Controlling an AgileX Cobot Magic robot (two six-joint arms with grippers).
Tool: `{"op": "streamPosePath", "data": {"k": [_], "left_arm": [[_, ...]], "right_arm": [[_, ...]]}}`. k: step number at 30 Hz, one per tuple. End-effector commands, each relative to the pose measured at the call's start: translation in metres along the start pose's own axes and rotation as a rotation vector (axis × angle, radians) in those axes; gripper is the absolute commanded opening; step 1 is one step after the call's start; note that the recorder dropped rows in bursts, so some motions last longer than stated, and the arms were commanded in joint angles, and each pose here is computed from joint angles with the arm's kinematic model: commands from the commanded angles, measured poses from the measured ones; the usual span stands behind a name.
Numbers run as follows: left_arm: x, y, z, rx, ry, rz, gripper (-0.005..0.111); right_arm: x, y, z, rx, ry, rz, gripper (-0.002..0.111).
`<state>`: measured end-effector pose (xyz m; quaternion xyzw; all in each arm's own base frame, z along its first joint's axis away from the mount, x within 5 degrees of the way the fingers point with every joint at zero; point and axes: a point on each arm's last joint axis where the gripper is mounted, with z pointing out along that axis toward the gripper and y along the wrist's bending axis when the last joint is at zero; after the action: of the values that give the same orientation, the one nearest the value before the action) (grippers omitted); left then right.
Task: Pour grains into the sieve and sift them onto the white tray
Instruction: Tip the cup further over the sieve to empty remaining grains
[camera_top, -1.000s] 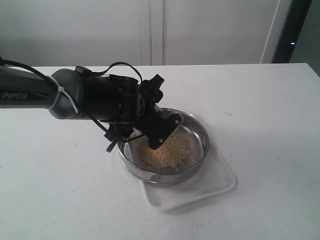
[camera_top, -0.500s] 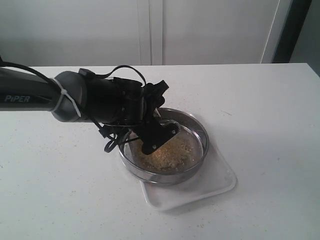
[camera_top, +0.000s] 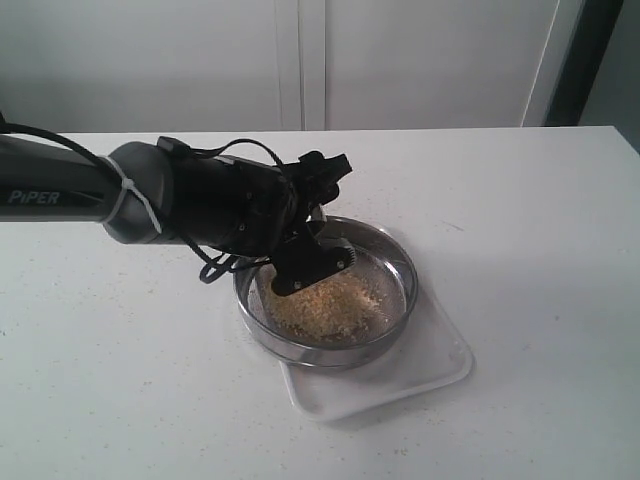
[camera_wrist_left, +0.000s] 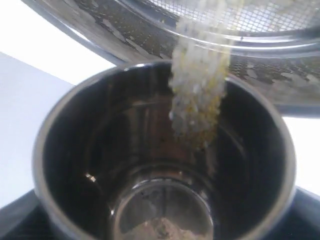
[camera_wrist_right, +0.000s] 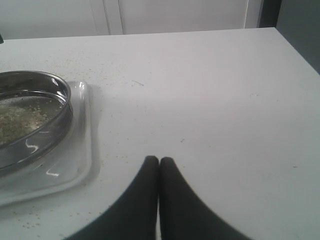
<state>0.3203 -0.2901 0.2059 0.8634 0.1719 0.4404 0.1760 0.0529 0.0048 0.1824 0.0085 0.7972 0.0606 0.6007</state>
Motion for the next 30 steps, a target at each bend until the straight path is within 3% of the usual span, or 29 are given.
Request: {"op": "streamPosePath", "data": {"k": [1,10,30], "left_arm": [[-0.001,0.009,-0.003,-0.073,-0.022,0.035,0.000],[-0.004,0.016,-0.004,-0.154,-0.040,0.111,0.000],[0.005,0.024,-0.020,-0.144,0.070,0.168,0.000]], "right_arm": [[0.001,0.000,0.000,-0.003,-0.011,-0.002,0.000],[0.001,0.000,0.000,-0.003,-0.011,-0.002,0.000],[0.001,0.000,0.000,-0.003,-0.011,-0.002,0.000]]}}
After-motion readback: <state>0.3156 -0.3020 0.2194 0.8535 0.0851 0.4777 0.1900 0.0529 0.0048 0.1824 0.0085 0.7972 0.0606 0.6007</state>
